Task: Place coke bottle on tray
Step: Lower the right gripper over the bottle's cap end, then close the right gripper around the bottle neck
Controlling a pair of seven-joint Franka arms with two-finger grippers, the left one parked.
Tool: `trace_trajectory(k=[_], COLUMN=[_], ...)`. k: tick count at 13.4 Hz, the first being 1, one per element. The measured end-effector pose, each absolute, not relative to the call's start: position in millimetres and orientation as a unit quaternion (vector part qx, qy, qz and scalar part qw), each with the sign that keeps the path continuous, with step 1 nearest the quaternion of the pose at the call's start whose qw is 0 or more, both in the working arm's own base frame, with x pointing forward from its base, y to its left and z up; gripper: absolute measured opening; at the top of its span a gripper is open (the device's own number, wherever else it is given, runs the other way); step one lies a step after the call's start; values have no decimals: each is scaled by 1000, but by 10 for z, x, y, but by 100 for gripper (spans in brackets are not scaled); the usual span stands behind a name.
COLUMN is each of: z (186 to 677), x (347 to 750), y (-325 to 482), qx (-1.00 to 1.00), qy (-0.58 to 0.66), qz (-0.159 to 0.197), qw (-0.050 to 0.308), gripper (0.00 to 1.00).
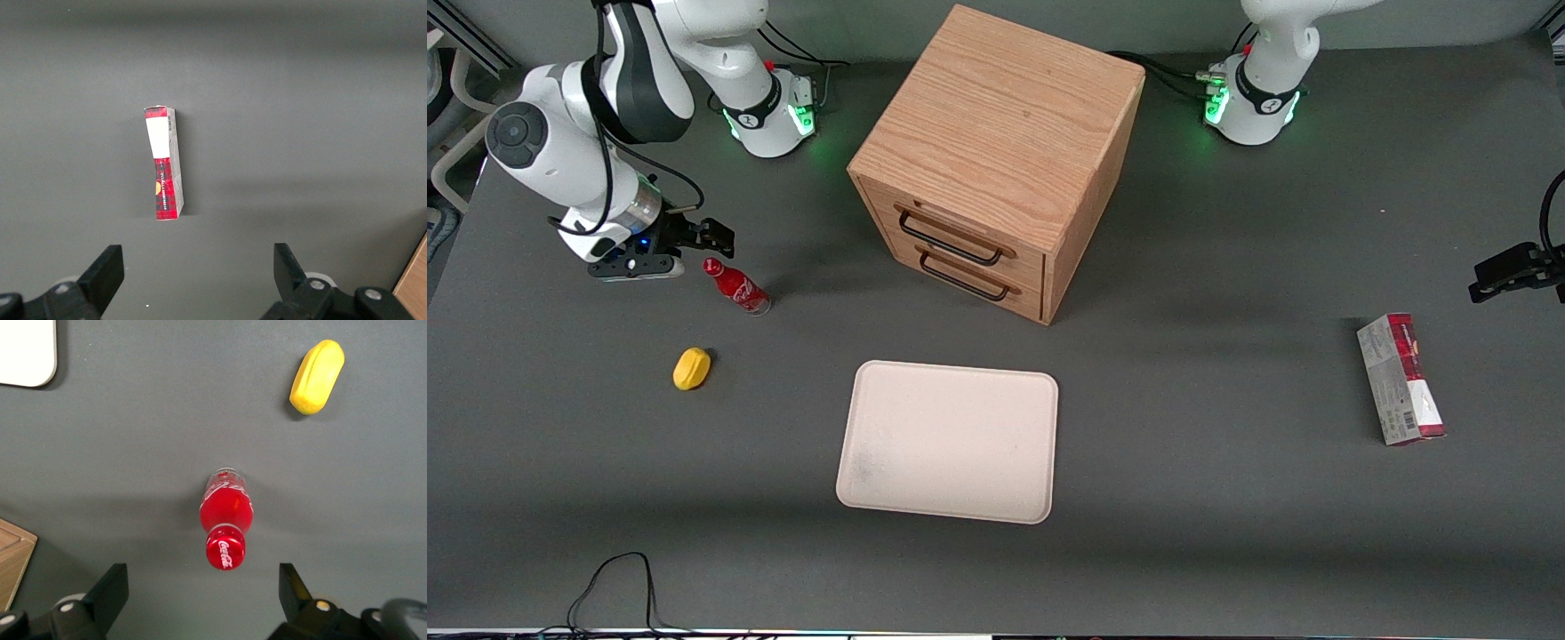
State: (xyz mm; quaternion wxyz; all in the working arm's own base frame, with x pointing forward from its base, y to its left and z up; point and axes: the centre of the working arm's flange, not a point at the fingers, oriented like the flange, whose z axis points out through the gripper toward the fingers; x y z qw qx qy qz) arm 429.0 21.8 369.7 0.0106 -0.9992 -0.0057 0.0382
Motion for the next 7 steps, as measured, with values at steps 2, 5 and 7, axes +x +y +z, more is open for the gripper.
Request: trace_trajectory(k=[2,5,7], z=[3615,3424,3347], x=[4294,4268,4259], y=[217,214,213], qx=[-999,-1000,-1000], qy=[-5,-5,-5], qz=[32,24,27], qw=[10,10,10], gripper=[100,100,100])
